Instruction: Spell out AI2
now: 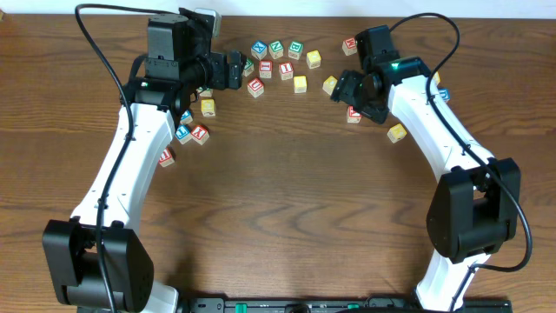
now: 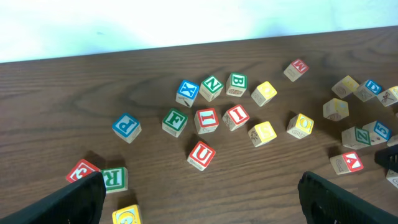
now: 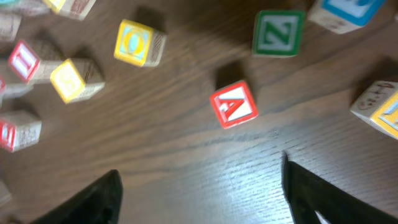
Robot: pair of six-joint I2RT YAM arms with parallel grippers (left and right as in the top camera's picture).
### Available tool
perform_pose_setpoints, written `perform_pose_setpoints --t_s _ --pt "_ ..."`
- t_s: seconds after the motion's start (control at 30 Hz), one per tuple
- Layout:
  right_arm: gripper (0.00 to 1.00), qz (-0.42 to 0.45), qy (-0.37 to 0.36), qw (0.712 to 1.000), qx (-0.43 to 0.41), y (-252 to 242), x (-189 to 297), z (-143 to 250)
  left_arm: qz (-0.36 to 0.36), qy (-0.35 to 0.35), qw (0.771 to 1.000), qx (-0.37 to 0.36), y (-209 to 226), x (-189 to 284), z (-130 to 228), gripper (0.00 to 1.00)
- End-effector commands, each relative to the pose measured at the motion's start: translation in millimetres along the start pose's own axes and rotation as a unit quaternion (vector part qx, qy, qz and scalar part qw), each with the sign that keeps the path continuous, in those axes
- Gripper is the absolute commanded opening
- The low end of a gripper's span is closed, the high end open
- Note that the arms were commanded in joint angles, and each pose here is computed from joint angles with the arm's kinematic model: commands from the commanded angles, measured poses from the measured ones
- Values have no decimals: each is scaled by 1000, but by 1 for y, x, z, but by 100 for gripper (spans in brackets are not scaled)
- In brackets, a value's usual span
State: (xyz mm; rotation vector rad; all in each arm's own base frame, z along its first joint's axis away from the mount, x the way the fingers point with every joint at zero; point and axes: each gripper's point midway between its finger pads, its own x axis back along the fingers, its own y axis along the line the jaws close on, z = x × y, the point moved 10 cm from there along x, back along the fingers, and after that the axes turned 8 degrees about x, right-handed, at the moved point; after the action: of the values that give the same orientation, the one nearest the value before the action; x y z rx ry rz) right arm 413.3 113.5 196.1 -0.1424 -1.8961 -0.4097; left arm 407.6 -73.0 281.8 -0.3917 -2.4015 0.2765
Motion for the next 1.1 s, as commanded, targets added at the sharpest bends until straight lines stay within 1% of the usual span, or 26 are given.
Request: perform_pose_setpoints --t_s 0.0,0.03,0.13,0.2,0.3,0.37,0.53,0.6,0.87,1.07 --pt "72 34 -30 999 21 -2 -7 -6 -1 -10 1000 3 -3 6 -6 98" --pt "70 36 -35 997 51 -1 -11 -8 -1 -8 1000 4 -3 6 -6 98" --pt "70 41 -26 988 144 -1 -27 -8 -3 0 1000 6 -2 6 -4 98" --pt "67 48 -12 983 176 -3 -39 -6 -6 4 1000 7 -2 6 -2 98" --pt "61 53 -2 978 203 -5 -52 -5 -5 4 1000 7 -2 6 -2 98" --pt "57 53 -3 976 213 -6 -57 -6 -5 4 1000 7 -2 6 -2 98" --pt "53 54 -5 973 226 -10 -61 -10 -5 4 1000 7 -2 6 -2 98" --pt "49 56 -3 972 228 -12 -62 -10 -5 4 1000 7 -2 6 -2 98" --pt "48 62 12 971 230 -19 -70 -6 -6 6 1000 7 -2 6 -2 98" --pt "48 65 28 970 234 -22 -86 -1 -6 6 1000 7 -2 6 -2 98"
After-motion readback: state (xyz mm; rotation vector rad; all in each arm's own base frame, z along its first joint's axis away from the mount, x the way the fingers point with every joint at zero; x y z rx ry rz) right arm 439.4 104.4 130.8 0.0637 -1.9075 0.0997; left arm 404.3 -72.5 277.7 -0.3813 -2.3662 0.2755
